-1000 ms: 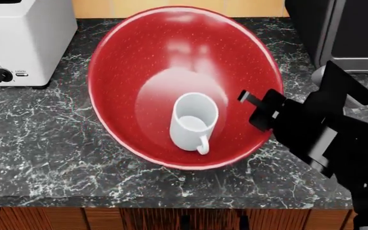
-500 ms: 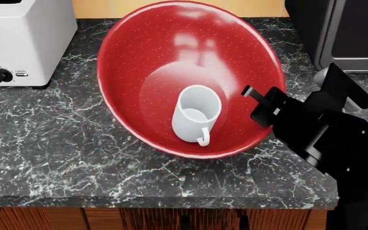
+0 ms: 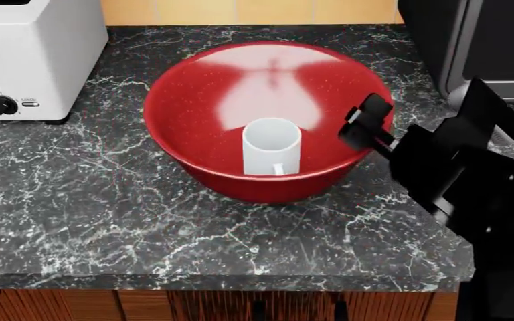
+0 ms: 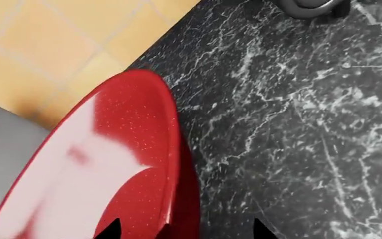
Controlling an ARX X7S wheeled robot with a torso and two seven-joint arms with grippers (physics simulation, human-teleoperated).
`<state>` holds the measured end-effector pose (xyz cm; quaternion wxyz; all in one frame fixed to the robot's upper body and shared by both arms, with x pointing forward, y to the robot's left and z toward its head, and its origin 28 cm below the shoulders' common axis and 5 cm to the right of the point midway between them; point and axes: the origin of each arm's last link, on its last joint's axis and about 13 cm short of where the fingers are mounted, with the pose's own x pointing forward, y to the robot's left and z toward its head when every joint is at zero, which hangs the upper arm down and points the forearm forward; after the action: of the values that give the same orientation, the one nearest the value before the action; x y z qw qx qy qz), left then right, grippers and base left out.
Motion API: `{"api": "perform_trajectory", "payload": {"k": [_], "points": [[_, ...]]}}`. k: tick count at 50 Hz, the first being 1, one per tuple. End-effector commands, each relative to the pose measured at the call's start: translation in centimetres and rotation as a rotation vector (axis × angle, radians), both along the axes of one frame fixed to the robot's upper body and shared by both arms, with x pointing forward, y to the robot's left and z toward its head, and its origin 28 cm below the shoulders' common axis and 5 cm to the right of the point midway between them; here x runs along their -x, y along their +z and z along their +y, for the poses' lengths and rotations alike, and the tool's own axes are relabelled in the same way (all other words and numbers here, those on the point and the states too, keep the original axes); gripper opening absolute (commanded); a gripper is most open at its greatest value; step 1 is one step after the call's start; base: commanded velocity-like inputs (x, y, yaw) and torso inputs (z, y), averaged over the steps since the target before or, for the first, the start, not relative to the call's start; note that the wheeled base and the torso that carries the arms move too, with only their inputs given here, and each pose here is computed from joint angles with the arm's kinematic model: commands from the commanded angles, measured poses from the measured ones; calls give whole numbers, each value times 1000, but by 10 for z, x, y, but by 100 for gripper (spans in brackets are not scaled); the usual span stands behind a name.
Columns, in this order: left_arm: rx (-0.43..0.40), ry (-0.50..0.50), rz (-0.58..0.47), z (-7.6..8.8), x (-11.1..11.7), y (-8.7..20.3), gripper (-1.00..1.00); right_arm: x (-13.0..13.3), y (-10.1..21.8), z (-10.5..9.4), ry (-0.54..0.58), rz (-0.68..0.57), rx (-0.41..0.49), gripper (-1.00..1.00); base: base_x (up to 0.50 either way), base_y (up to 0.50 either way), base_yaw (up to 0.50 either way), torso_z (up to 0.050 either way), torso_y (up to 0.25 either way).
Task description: Place the cup inside the bowl on the dining table and move the bowl to any counter.
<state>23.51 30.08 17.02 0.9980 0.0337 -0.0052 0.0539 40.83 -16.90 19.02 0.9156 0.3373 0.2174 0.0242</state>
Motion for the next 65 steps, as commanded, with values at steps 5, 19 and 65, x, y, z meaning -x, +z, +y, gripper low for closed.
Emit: {"api": "perform_trajectory", "payload": {"k": [5,19,65], "points": [[4,-3,-7,-7,-2,-2,100,-7,18,1,-13,-119,12,100,0,0,0,0,0],[13,-34,-9,-6,-2,-2,100,20,27,-5,-22,-227,245,100,0,0,0,0,0],[-64,-80,-121,-64,-49,116,100,154,117,-9,8,-615,794,100,0,0,0,0,0]]}}
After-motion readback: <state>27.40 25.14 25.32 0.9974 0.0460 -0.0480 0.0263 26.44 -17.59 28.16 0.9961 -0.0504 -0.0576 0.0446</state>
